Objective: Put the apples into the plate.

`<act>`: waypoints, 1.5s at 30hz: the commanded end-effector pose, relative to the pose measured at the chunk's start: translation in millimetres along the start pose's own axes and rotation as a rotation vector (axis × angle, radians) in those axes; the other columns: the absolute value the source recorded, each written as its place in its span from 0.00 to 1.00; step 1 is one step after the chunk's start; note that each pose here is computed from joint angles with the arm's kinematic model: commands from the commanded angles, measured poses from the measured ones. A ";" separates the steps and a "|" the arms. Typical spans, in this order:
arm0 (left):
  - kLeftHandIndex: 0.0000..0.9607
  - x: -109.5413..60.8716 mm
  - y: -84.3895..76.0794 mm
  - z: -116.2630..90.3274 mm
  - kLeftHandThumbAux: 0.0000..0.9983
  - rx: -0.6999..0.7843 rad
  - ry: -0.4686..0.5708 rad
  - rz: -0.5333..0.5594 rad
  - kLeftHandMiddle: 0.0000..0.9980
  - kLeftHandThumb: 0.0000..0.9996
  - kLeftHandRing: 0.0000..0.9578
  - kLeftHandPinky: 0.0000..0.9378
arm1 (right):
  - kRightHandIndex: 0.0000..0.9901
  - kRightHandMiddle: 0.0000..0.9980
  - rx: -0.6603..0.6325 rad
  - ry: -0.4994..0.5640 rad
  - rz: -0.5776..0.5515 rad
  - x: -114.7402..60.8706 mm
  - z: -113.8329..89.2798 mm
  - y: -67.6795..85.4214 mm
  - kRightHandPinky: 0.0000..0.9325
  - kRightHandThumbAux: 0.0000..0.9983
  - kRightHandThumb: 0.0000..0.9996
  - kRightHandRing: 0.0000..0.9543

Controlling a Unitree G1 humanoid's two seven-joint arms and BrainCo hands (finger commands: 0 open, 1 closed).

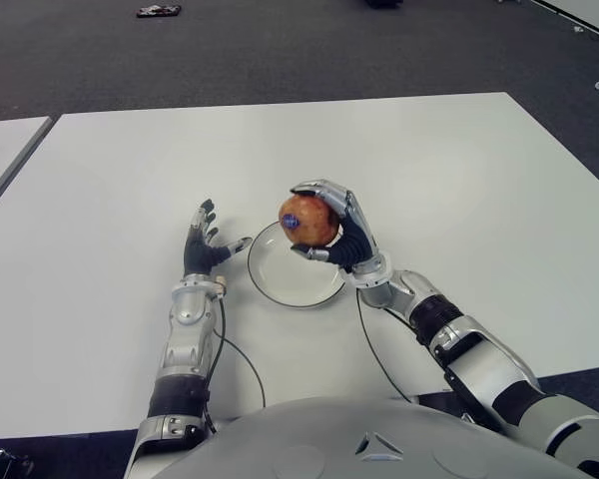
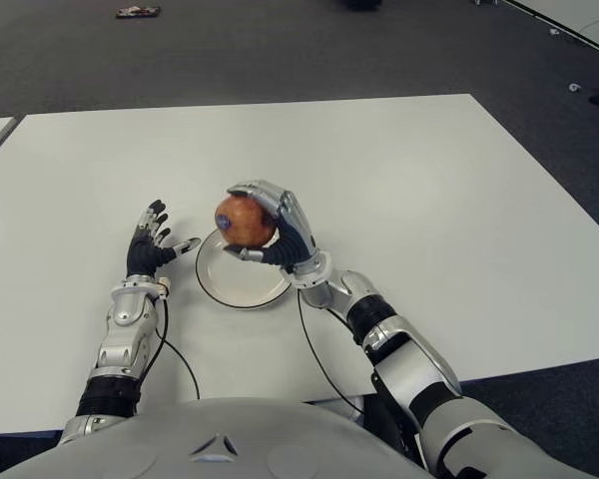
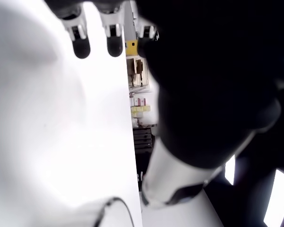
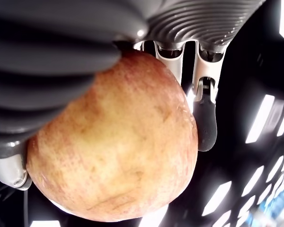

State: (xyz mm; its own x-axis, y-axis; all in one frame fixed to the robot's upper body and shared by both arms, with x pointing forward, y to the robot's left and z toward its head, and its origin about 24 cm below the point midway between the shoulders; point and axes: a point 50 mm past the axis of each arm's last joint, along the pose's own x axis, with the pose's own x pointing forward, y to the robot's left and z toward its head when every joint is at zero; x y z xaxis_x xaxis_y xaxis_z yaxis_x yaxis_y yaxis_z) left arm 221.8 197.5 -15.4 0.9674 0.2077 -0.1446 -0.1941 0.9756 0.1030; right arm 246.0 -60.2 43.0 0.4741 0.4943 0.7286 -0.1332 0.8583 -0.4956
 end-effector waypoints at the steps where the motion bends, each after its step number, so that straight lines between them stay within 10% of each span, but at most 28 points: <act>1: 0.00 1.6 -2.8 -1.3 0.27 -0.006 -0.008 -0.007 0.00 0.00 0.00 0.01 | 0.44 0.88 -0.047 -0.029 0.099 -10.0 -2.2 6.3 0.93 0.72 0.72 0.90; 45: 0.00 3.9 -2.6 -3.6 0.29 0.001 -0.024 0.004 0.00 0.00 0.00 0.01 | 0.44 0.86 -0.135 -0.042 0.305 -29.8 -12.9 11.5 0.91 0.71 0.75 0.90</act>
State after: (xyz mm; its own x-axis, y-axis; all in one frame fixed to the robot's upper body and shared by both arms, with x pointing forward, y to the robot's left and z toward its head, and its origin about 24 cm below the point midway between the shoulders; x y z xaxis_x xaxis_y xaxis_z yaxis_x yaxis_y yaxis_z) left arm 226.1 195.4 -15.6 0.9749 0.1990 -0.0998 -0.1892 0.9769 0.0994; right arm 235.6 -65.6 6.0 0.3965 0.7295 0.5573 -0.1701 0.6549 -0.7363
